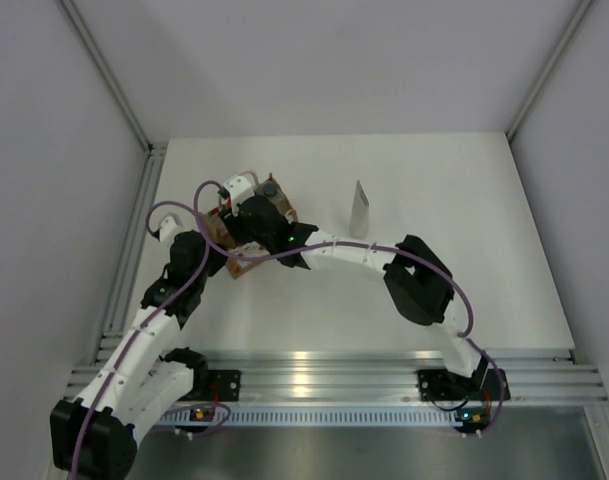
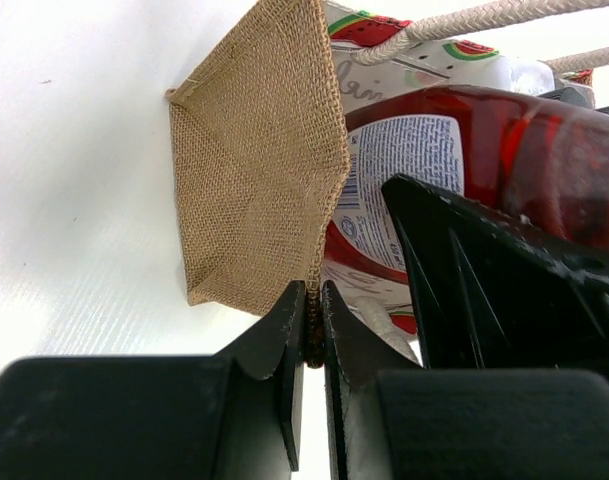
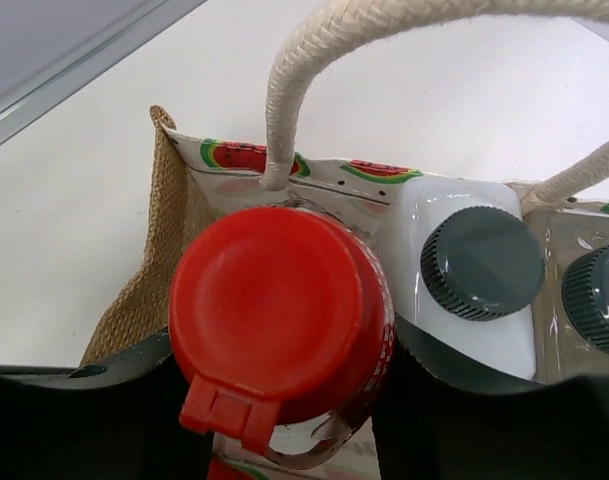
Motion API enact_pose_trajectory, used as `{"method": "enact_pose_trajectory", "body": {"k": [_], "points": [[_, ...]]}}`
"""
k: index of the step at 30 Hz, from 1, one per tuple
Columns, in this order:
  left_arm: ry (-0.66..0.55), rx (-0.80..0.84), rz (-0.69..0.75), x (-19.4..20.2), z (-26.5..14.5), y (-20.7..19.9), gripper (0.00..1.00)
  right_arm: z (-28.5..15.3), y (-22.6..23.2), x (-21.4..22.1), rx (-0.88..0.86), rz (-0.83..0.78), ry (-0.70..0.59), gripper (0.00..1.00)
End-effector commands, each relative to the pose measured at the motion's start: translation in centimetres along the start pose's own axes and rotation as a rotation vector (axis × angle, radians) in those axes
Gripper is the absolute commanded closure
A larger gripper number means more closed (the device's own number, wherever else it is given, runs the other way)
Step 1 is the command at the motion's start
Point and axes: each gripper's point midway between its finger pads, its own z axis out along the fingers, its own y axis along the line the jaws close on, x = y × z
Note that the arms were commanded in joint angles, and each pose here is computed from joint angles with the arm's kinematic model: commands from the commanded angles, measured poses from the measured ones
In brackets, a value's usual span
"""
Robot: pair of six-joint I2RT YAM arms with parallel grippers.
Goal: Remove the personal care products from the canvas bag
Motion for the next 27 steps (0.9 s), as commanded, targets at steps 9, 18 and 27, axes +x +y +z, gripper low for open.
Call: {"method": "enact_pose_trajectory", "body": {"k": [9, 18, 27], "points": [[-0.033, -0.012, -0.012, -1.2, 0.0, -0.4, 1.00, -8.6, 0.1, -15.6, -0.024, 0.044, -0.327, 1.00], [-0.032, -0.013, -0.018, -1.0, -0.1, -0.2, 1.00, -12.1, -0.3, -18.6, -0.037, 0.043, -0.324, 1.00], [-0.026, -0.001, -0.029, -1.0, -0.2, -0.5, 1.00, -16.3, -2.4, -20.5, 0.012, 0.071, -0.302, 1.00]]}}
